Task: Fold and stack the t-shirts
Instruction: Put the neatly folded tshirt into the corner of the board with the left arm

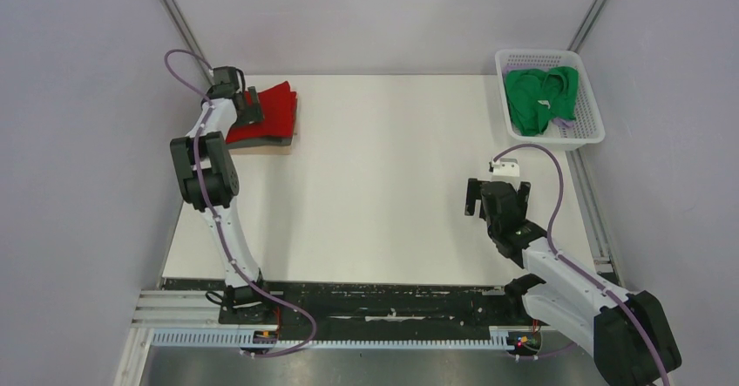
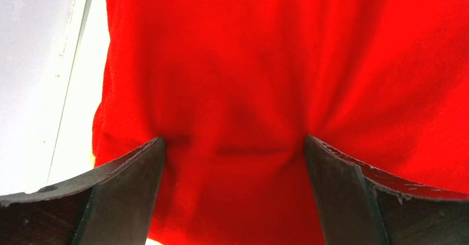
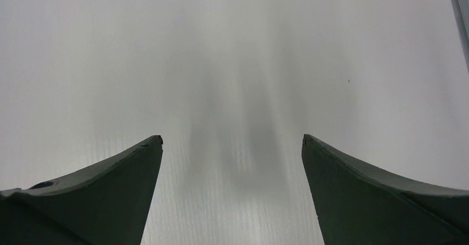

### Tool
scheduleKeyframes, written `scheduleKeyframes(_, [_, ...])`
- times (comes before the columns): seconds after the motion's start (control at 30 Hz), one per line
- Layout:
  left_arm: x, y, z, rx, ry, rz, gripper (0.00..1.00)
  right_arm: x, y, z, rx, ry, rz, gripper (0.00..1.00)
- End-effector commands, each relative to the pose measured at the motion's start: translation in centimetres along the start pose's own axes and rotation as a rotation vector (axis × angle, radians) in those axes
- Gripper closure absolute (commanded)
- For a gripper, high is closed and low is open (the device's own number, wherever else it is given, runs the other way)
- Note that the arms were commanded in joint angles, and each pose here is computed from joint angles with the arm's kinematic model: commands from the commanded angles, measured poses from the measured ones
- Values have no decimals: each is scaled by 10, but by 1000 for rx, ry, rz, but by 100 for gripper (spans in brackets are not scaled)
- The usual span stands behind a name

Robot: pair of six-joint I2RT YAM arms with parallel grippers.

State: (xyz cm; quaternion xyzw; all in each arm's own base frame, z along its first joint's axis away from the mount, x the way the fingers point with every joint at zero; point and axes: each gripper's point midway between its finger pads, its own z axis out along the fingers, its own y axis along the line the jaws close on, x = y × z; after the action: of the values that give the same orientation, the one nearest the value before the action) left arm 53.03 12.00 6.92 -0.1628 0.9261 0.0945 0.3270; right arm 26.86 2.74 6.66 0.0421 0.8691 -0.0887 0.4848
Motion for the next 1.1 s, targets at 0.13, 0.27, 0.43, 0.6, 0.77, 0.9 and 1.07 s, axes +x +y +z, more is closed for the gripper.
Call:
scheduleKeyframes(0.13, [-9, -13, -17, 103, -158, 32, 0, -4, 1, 1, -5, -24, 4, 2])
scheduleKeyframes(0.27, [-13, -1, -27, 49, -205, 53, 0, -2, 0, 1, -4, -23, -1, 2])
scheduleKeyframes(0.43, [-44, -2, -63, 72, -290, 17, 0, -1, 1, 1, -13, -20, -2, 2])
scheduleKeyframes(0.6, [-71, -16, -109, 185, -391, -56, 0, -7, 4, 2, -26, -42, 14, 2])
scheduleKeyframes(0.77, [-57, -43, -112, 343, -370, -147, 0, -11, 7, 1, -39, -57, 26, 2])
scheduleKeyframes(0.9, [-30, -60, -107, 443, -326, -216, 0, -10, 8, 2, -47, -50, 16, 2])
scheduleKeyframes(1.07, [-9, -63, -89, 454, -312, -244, 0, -10, 9, 2, -47, -48, 11, 2])
